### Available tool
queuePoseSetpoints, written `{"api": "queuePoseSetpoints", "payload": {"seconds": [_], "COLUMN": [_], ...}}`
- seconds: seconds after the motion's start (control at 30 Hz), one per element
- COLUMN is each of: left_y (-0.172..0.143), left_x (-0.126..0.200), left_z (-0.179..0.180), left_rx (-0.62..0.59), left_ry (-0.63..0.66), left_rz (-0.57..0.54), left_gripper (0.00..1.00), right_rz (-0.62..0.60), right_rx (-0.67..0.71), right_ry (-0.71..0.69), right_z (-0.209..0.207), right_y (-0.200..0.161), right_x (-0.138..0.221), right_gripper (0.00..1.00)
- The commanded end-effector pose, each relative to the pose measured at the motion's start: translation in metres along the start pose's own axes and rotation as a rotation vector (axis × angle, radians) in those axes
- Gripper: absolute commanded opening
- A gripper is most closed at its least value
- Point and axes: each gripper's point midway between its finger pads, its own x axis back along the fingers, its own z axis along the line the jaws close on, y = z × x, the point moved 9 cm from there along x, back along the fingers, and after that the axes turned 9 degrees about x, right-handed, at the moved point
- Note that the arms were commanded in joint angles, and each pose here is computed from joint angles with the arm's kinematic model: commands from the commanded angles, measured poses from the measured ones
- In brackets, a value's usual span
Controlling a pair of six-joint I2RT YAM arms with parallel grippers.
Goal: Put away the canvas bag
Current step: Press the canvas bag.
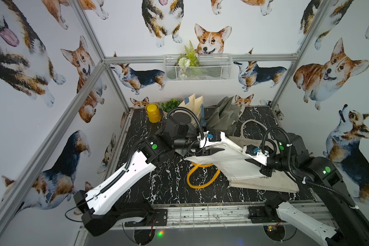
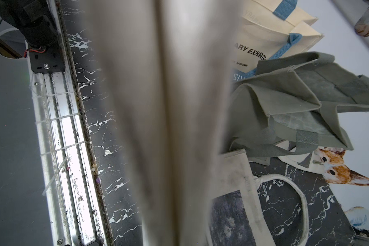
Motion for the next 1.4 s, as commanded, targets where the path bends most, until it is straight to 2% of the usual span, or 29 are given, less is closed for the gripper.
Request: {"api": "queuePoseSetpoints", "payload": {"seconds": [0.0, 0.03, 0.13, 0.23, 0.37, 0.5, 0.63, 0.67, 0.77, 0.8, 0.83, 0.87, 0.9, 0.93, 1.03, 1.23, 1.37], "left_y": [0.017, 0.016, 0.016, 0.018, 0.02, 0.019, 0.014, 0.013, 0.006, 0.003, -0.001, -0.005, -0.009, -0.013, -0.015, 0.001, 0.012], "left_x": [0.006, 0.006, 0.011, 0.022, 0.039, 0.052, 0.06, 0.061, 0.06, 0.059, 0.058, 0.057, 0.058, 0.061, 0.075, 0.09, 0.079], "left_z": [0.009, 0.01, 0.01, 0.014, 0.022, 0.026, 0.026, 0.026, 0.024, 0.024, 0.023, 0.022, 0.021, 0.02, 0.014, -0.003, -0.021], "left_rx": [-0.004, -0.005, -0.01, -0.003, 0.022, 0.035, 0.039, 0.042, 0.055, 0.065, 0.075, 0.075, 0.062, 0.052, 0.003, -0.093, -0.184], "left_ry": [0.022, 0.018, -0.002, 0.009, 0.056, 0.095, 0.135, 0.145, 0.132, 0.126, 0.117, 0.122, 0.151, 0.195, 0.289, 0.267, 0.212], "left_rz": [-0.169, -0.165, -0.161, -0.22, -0.302, -0.336, -0.327, -0.325, -0.28, -0.251, -0.214, -0.18, -0.141, -0.115, -0.059, 0.033, 0.126], "left_gripper": [0.03, 0.0, 0.0, 0.0, 0.0, 0.0, 0.0, 0.0, 0.0, 0.04, 0.19, 0.3, 0.49, 0.61, 0.77, 0.8, 0.8], "right_rz": [-0.034, -0.029, -0.017, -0.035, -0.023, -0.005, -0.026, -0.025, -0.021, -0.018, -0.008, 0.005, 0.022, 0.043, 0.093, 0.177, 0.223], "right_rx": [-0.017, -0.025, -0.054, -0.097, -0.133, -0.151, -0.153, -0.154, -0.136, -0.126, -0.117, -0.111, -0.103, -0.097, -0.092, -0.087, -0.094], "right_ry": [-0.022, -0.025, -0.027, -0.02, -0.051, -0.077, -0.119, -0.128, -0.133, -0.129, -0.123, -0.117, -0.107, -0.093, -0.059, 0.017, 0.069], "right_z": [0.002, 0.003, 0.007, 0.016, 0.025, 0.028, 0.029, 0.029, 0.028, 0.028, 0.026, 0.025, 0.023, 0.022, 0.018, 0.006, -0.002], "right_y": [-0.001, -0.003, -0.009, -0.017, -0.033, -0.04, -0.04, -0.04, -0.038, -0.036, -0.034, -0.032, -0.029, -0.027, -0.02, -0.008, -0.003], "right_x": [-0.001, -0.002, -0.003, -0.005, -0.015, -0.016, -0.01, -0.008, -0.003, -0.001, 0.001, 0.003, 0.006, 0.009, 0.018, 0.021, 0.014], "right_gripper": [0.22, 0.27, 0.44, 0.55, 0.58, 0.58, 0.53, 0.47, 0.16, 0.07, 0.0, 0.0, 0.0, 0.0, 0.0, 0.0, 0.0]}}
